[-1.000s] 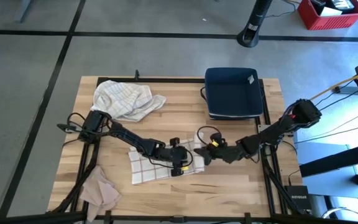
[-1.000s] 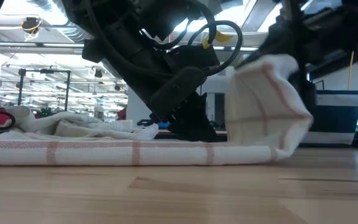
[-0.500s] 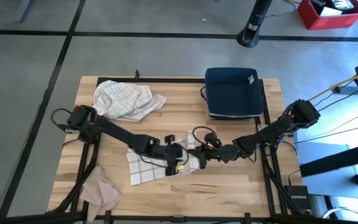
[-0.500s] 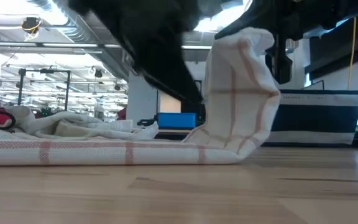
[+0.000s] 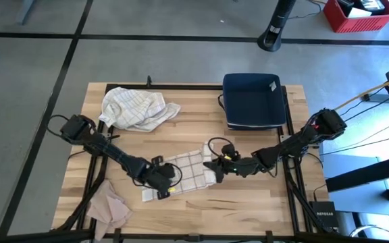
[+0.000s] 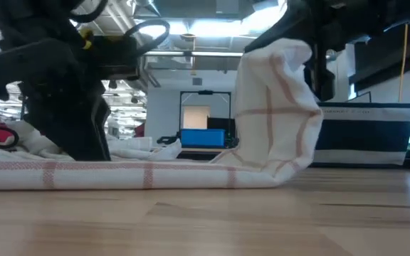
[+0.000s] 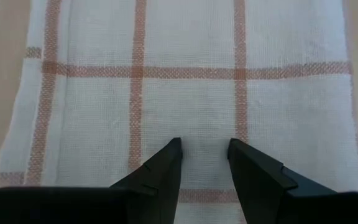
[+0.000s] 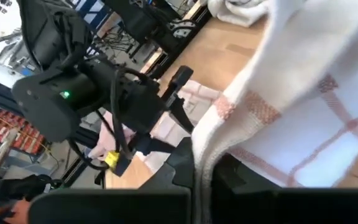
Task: Fold towel
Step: Fold the white patterned towel
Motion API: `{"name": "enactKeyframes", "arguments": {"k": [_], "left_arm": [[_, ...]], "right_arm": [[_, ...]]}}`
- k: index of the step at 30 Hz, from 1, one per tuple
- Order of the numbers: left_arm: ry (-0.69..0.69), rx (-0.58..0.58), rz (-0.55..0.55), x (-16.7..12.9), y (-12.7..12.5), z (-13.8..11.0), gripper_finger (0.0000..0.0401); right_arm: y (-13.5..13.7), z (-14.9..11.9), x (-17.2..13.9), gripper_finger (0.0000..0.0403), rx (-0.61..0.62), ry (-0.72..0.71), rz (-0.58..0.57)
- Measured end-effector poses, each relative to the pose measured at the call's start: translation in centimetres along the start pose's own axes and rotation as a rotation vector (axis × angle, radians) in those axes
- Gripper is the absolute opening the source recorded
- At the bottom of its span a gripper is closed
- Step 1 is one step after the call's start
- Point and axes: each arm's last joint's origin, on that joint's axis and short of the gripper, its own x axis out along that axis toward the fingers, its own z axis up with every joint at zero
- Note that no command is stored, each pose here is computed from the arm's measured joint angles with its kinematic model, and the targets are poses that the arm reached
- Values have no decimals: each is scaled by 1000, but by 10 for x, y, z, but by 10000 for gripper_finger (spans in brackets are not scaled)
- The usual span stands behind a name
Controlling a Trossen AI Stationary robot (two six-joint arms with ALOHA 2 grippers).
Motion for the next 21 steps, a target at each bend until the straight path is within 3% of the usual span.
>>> {"name": "enactKeyframes", "arguments": {"k": [15, 21], "left_arm": [[-194, -38, -7, 11, 9, 6, 127], [-194, 7, -13, -11, 3, 16, 127]], "right_arm": [[38, 1, 84, 19, -43, 38, 67], [59, 7, 94, 19, -73, 34, 128]]}}
